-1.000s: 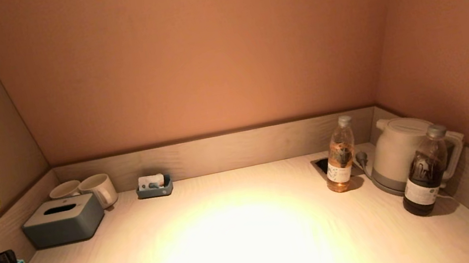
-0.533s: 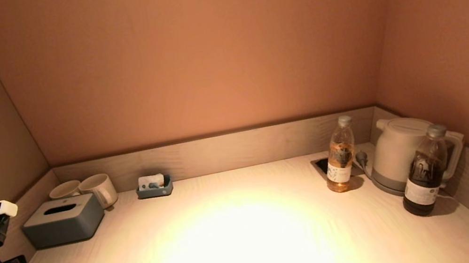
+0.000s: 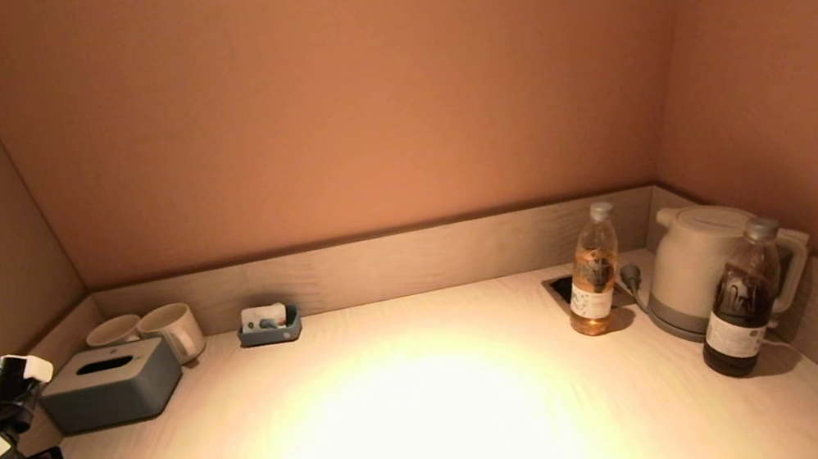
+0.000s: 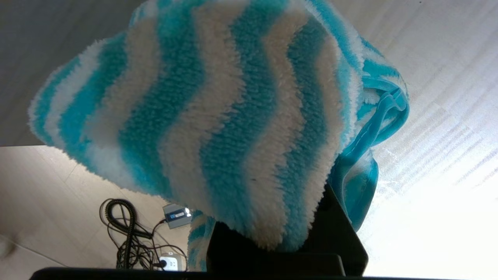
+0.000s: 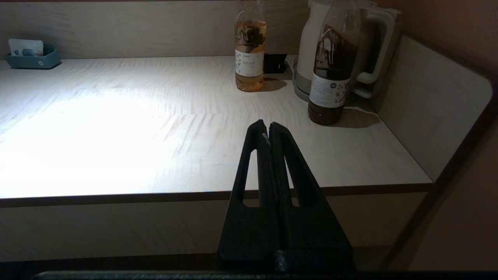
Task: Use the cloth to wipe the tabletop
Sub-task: Place the tablecloth
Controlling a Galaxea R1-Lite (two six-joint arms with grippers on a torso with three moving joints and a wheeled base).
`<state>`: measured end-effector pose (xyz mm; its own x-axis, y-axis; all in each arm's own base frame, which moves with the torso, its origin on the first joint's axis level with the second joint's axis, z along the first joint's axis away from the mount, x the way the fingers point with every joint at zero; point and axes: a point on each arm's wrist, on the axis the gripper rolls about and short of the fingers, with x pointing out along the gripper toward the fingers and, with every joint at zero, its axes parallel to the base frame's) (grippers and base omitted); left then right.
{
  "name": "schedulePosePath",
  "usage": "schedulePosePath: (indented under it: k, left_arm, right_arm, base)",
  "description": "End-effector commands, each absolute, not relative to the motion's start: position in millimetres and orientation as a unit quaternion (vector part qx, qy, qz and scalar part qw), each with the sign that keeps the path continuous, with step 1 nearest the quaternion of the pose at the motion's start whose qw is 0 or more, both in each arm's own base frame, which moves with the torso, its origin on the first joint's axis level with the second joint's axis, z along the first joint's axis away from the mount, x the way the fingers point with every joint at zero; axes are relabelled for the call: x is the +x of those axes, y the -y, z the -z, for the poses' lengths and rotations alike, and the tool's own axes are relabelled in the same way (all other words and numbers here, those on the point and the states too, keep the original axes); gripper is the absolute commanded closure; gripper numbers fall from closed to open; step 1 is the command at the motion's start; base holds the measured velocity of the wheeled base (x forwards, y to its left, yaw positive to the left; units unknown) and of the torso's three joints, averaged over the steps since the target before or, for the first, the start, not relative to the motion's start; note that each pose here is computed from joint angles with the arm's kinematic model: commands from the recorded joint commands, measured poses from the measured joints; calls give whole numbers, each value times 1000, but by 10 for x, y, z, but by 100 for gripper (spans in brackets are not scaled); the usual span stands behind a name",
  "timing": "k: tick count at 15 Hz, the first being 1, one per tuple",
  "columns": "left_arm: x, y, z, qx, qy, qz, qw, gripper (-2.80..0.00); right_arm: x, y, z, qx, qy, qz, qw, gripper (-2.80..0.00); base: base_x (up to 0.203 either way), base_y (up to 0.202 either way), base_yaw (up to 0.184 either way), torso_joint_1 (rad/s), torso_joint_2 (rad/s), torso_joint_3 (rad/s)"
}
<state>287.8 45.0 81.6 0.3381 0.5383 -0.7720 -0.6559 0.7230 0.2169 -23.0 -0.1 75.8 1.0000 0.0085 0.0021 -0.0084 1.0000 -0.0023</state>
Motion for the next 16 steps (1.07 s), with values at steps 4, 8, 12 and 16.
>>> schedulePosePath:
  k: [4, 8, 12, 16]
  left_arm:
    - [2961, -478, -765, -69, -445, -371, 812, -280]
    - [3088, -544, -860, -91, -428, -379, 815, -280]
    - [3213, -555, -1047, -130, -435, -376, 807, -280]
    - [3285, -526, -1209, -209, -488, -328, 781, -280]
  right_arm:
    - [-229, 1, -759, -2, 1, -5, 1000, 0]
    - [-229, 1, -761, -2, 2, -5, 1000, 0]
    - [-229, 1, -759, -2, 1, -5, 1000, 0]
    - [-229, 1, -759, -2, 1, -5, 1000, 0]
  base:
    - [0, 0, 0, 0, 0, 0]
    - [0, 0, 0, 0, 0, 0]
    - [0, 0, 0, 0, 0, 0]
    - [0, 0, 0, 0, 0, 0]
